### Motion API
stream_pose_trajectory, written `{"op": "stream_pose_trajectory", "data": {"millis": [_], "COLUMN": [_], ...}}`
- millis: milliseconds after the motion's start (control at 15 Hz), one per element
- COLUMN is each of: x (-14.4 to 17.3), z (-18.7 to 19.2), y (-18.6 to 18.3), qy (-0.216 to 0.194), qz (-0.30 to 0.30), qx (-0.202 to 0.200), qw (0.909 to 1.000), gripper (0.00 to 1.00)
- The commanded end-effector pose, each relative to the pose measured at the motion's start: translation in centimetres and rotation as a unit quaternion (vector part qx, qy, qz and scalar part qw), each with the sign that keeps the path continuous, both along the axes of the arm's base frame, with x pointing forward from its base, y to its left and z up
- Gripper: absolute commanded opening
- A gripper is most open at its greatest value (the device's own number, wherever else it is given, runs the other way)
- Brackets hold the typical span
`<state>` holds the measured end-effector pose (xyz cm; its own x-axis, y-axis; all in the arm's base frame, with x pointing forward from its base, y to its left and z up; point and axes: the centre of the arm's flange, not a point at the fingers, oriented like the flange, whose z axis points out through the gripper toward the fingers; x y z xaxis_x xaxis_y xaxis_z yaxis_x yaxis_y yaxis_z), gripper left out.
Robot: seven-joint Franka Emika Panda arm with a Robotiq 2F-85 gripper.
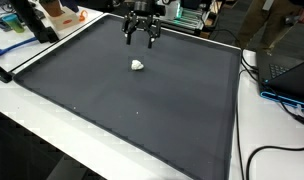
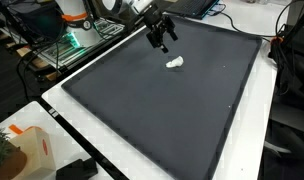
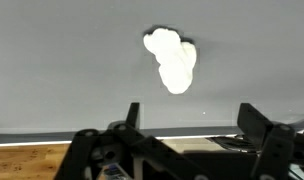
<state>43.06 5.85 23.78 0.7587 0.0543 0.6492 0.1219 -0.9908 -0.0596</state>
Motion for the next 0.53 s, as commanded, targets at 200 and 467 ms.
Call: {"op": "stream_pose_trajectory", "data": {"millis": [200,467], "x": [-2.9,-3.4], "z": [-0.7,-1.9], "y": [-0.6,-0.4], "qy": [0.004,0.011], "qz": [0.056,0.075], "qx": [-0.002,-0.004], "qw": [0.9984,0.9971], "gripper": [1.0,1.0]}}
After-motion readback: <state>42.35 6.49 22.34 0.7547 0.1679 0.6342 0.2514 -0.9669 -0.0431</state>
